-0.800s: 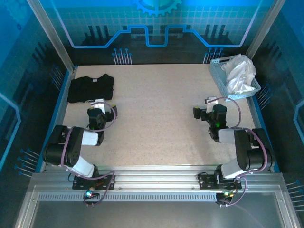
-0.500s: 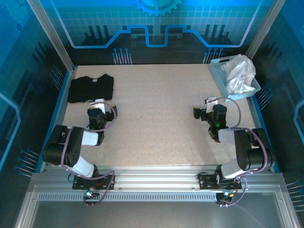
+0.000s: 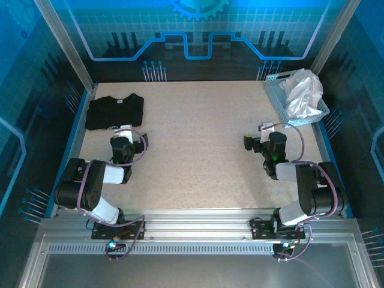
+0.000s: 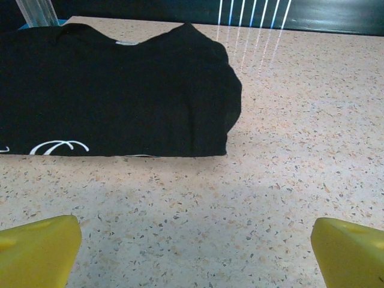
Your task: Fold the inside-out t-shirt
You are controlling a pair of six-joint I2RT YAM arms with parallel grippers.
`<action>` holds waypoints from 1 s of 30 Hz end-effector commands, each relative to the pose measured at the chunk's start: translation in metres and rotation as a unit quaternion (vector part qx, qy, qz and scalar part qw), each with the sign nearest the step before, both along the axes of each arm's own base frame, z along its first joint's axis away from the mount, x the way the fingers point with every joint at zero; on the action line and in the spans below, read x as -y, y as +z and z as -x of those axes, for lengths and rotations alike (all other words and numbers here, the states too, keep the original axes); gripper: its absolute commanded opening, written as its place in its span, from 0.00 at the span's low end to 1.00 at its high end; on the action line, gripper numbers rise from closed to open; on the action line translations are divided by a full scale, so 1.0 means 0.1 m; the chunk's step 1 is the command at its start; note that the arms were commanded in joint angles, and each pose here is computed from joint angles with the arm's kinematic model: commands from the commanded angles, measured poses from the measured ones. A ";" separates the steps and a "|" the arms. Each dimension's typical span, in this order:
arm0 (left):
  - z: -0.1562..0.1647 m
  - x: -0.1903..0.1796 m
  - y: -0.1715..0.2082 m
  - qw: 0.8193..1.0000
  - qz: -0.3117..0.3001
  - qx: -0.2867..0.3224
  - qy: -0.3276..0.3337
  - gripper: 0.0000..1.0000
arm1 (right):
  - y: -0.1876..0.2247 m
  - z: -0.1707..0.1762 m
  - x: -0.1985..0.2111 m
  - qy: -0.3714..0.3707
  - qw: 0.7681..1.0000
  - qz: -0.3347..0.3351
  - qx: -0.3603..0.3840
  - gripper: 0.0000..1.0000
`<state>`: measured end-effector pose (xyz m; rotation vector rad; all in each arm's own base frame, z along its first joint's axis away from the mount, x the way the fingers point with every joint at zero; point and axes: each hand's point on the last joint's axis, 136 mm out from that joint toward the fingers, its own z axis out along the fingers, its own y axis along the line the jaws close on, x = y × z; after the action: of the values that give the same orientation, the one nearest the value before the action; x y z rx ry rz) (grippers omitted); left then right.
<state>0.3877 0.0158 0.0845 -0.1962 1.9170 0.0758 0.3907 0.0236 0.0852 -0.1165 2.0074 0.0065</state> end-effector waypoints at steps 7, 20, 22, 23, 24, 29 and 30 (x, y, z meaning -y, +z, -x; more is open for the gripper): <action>0.03 -0.05 0.31 0.999 0.000 0.037 0.014 0.99 | 0.32 -0.06 0.12 -0.043 0.999 0.004 0.005 1.00; 0.23 0.85 1.32 0.945 0.306 0.020 -0.115 0.99 | 1.31 0.51 -0.36 0.003 0.998 -0.056 0.035 0.98; 0.20 1.18 1.35 0.940 0.304 -0.012 -0.156 0.99 | 1.41 0.48 -0.43 0.007 1.000 0.005 0.025 1.00; 0.20 1.33 1.36 0.939 0.294 -0.028 -0.174 0.99 | 1.44 0.44 -0.39 0.000 1.000 0.018 0.019 1.00; 0.20 1.47 1.38 0.940 0.280 -0.042 -0.191 0.99 | 1.48 0.39 -0.30 -0.017 0.999 0.025 0.014 1.00; 0.22 1.96 1.45 0.931 0.256 -0.081 -0.249 0.99 | 1.57 0.11 0.53 -0.149 0.987 -0.054 -0.020 1.00; 0.22 2.04 1.44 0.928 0.253 -0.088 -0.258 0.99 | 1.54 0.05 0.71 -0.178 0.981 -0.069 -0.030 1.00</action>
<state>0.3731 -0.1682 0.2360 -0.0928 1.9932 -0.7506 0.3819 -0.0070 0.2524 0.1404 1.9747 -0.0602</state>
